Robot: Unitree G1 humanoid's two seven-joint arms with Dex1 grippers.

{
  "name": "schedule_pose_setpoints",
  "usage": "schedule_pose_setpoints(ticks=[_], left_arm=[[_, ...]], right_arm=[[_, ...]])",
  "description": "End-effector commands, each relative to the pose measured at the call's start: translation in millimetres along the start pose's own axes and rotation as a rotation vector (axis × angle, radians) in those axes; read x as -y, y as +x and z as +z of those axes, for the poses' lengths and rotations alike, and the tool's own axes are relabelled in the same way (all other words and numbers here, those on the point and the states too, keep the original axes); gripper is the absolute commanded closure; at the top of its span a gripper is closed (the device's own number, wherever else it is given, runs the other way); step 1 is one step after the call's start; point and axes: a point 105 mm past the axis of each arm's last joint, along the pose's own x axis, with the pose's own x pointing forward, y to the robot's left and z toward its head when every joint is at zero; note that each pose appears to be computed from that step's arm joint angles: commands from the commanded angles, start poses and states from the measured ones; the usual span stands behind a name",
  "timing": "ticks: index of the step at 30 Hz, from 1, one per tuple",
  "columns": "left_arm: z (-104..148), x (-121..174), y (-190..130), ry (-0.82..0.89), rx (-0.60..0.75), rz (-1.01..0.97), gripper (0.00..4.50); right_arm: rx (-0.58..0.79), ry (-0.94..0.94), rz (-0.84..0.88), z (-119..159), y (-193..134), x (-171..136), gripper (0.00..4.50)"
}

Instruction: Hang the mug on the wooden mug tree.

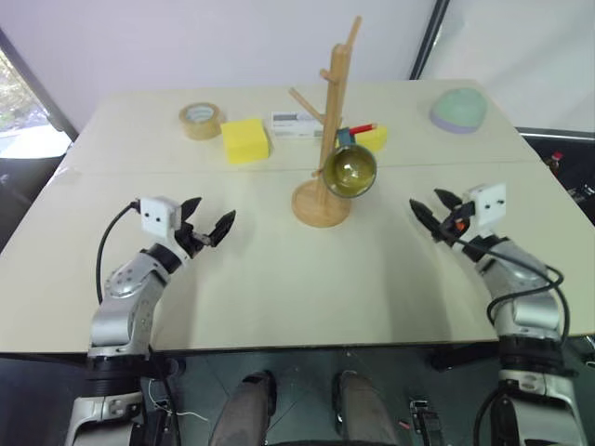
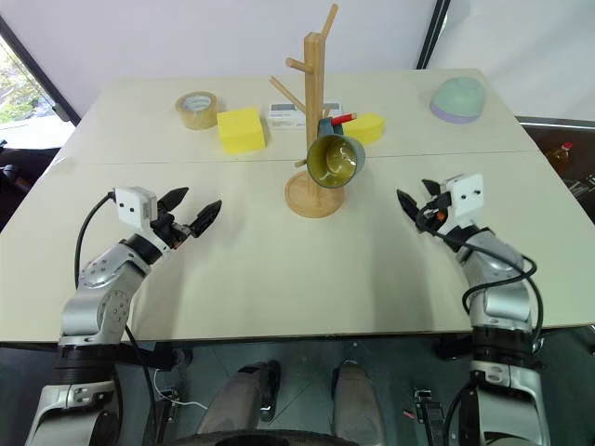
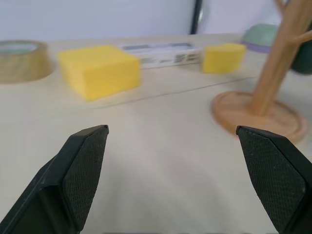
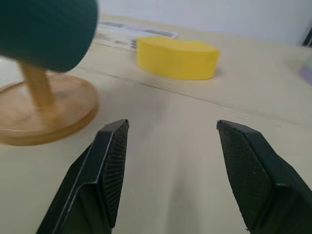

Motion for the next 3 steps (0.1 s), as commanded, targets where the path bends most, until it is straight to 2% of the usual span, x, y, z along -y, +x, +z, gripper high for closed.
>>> schedule_pose_setpoints(ticks=[1, 3], left_arm=[[1.1, -8.8, -4.6, 0.017, 0.009, 0.041, 0.0], [-1.7, -10.3, -6.2, 0.014, 0.004, 0.05, 0.0]], right_arm=[[0.07, -0.005, 0.017, 19.3, 1.2, -6.4, 1.54], [0.061, -0.005, 0.025, 16.9, 1.5, -8.3, 1.54]])
